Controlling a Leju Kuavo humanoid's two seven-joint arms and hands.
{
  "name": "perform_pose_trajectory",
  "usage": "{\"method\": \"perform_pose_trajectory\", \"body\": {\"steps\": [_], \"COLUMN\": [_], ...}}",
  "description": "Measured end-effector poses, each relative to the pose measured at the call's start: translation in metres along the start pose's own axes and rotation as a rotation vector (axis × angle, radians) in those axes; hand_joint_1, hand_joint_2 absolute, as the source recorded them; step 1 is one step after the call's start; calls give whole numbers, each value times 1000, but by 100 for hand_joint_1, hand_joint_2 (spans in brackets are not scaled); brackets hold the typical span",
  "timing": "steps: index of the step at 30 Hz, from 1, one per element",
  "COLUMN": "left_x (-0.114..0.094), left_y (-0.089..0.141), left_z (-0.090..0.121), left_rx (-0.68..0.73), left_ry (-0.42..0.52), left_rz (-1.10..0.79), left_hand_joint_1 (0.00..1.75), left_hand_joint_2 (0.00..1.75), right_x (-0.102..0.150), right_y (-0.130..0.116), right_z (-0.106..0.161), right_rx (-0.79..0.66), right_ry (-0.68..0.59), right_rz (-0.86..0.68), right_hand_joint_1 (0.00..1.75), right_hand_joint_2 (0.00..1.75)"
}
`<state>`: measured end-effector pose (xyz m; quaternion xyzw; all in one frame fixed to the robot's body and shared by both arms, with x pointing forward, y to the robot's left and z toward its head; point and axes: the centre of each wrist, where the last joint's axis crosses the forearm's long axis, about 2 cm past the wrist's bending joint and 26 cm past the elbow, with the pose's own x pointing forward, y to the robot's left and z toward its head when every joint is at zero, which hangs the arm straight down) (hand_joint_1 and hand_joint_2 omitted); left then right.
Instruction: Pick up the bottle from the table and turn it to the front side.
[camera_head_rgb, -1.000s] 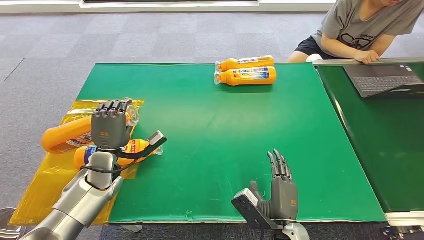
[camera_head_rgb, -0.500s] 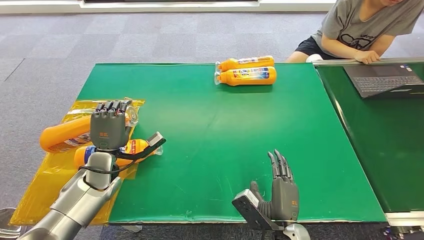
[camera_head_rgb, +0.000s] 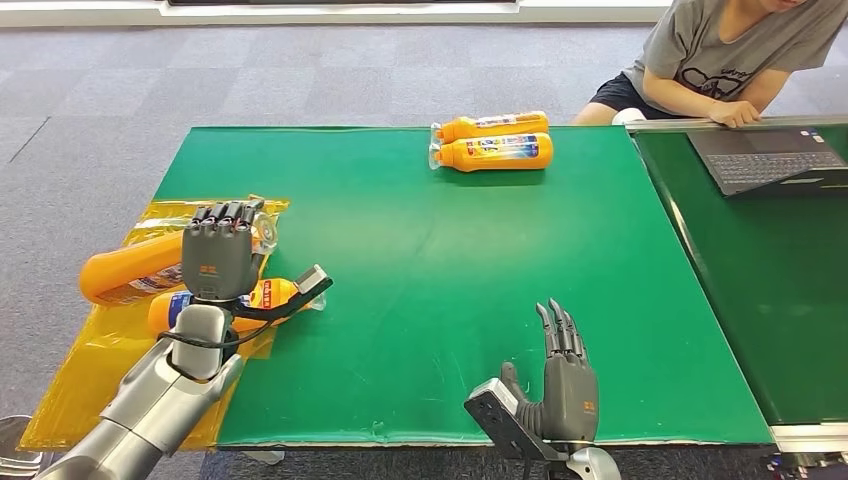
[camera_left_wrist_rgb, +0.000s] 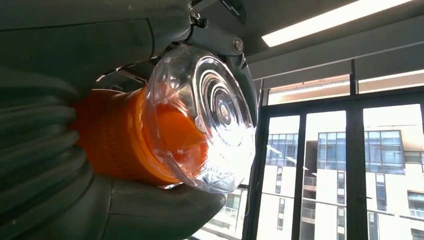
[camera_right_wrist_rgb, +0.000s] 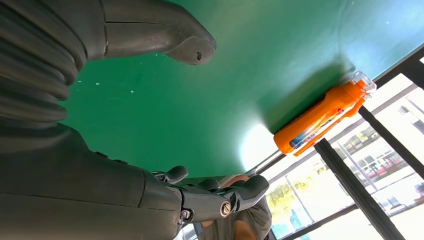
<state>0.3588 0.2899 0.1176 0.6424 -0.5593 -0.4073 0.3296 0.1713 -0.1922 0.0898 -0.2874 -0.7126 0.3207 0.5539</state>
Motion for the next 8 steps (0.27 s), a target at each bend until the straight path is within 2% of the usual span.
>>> {"method": "perform_pose_trajectory", "body": {"steps": [2,4,8], "left_x": [0,-1,-8], "left_y": [0,-1,-3], "left_z": [0,5,48], "left_rx": [-2,-28,-112], "left_ry": [-1,-20,-58], "left_rz": [-1,-12,-55], "left_hand_joint_1": [0,0,0], "left_hand_joint_2": [87,0,0], "right_x": [0,0,-6], "right_y": [0,0,-2], "right_z": [0,0,3], "right_rx": [0,2,9], "right_ry": [0,5,26], "right_rz": [0,2,13], "right_hand_joint_1": [0,0,0], "right_hand_joint_2": [175,175,175]}}
